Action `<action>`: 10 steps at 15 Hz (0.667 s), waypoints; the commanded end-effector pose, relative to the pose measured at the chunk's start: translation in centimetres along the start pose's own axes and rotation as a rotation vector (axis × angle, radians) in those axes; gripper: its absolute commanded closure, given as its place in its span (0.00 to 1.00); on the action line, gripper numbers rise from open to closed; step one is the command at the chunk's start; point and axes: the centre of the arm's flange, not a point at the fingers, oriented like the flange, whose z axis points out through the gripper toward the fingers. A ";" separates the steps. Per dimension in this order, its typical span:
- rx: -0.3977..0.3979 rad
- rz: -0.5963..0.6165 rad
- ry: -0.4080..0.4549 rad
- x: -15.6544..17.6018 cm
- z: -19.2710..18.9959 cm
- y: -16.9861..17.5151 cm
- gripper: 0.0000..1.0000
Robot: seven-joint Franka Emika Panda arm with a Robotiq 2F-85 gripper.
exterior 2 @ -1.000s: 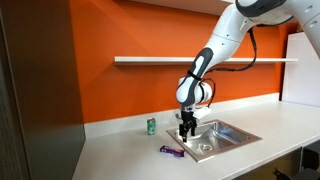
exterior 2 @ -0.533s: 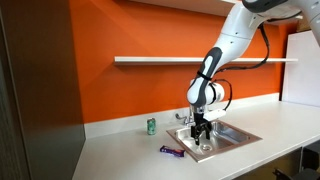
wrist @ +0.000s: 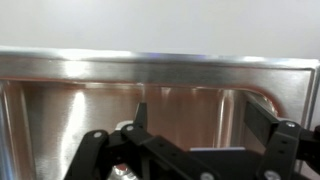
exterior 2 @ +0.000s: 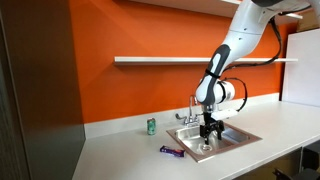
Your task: Remove the chocolate from the sink
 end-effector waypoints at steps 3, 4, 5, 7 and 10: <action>-0.002 0.042 -0.002 -0.7 -0.2 1.0 0.00; -0.002 0.052 -0.003 -0.9 -0.1 1.4 0.00; -0.001 0.057 -0.005 -1.0 -0.1 1.6 0.00; -0.001 0.061 -0.006 -1.1 -0.1 1.7 0.00; -0.001 0.062 -0.006 -1.2 -0.1 1.7 0.00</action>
